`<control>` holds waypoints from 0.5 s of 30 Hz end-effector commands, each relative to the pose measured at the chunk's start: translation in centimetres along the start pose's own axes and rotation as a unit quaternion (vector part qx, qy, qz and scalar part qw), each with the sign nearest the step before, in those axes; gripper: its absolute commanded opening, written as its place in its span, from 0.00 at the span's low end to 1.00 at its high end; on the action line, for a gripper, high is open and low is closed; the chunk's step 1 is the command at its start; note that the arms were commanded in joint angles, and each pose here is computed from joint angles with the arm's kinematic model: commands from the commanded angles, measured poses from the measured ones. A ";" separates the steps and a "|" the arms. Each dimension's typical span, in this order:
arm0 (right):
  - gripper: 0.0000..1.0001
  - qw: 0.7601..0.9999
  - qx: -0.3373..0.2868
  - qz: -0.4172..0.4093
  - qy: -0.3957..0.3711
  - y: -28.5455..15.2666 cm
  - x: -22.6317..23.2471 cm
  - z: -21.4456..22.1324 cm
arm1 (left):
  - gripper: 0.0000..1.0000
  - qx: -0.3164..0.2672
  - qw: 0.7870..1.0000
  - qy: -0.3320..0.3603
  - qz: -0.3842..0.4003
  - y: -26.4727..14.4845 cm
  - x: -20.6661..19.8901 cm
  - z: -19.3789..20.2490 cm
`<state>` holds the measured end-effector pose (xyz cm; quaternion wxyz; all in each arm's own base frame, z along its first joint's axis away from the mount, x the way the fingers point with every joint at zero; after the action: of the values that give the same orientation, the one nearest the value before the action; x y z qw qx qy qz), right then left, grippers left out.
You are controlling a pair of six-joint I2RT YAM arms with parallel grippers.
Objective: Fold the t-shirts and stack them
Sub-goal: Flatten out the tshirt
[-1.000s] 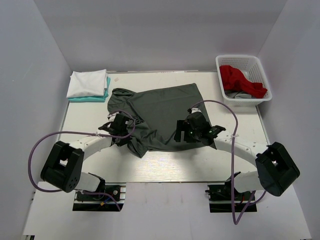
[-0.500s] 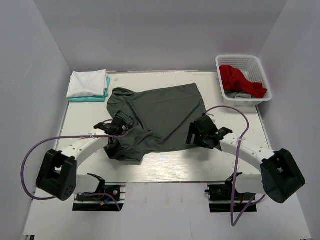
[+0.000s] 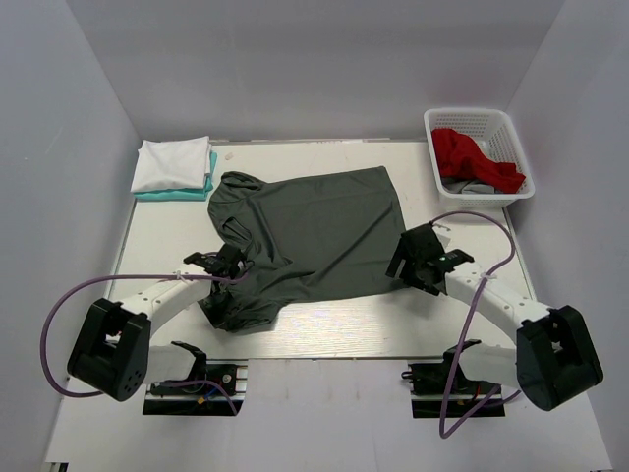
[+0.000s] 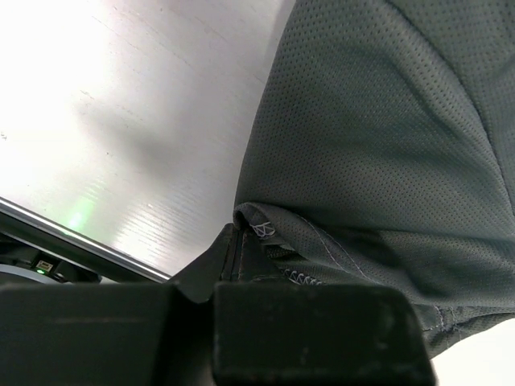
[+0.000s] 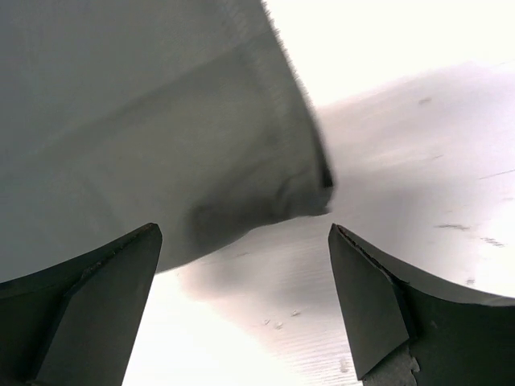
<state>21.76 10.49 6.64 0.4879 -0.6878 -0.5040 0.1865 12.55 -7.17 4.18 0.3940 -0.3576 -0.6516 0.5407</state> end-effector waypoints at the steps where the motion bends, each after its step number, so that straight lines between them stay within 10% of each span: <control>1: 0.90 0.999 -0.031 0.020 0.035 -0.3 -1.4 -1.5 | 0.02 0.001 1.000 -0.009 0.009 0.2 -0.3 0.2; 15: 0.75 0.997 0.043 -0.025 0.059 2.3 -0.6 0.2 | 0.02 -0.045 0.998 -0.019 0.049 -2.4 -1.0 -1.4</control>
<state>22.21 9.26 4.74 0.5330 -0.6795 -0.4753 0.1682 12.81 -7.57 4.82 0.3729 -0.3732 -0.6505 0.5463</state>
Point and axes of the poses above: each gripper's point midway between its finger pads, its own y axis out along the fingers, its own x axis along the line the jaws close on, z = x × y, the point moved 3 cm from there along -y, back along the fingers, and after that the axes turned 10 degrees about y, right-handed, at the moved point
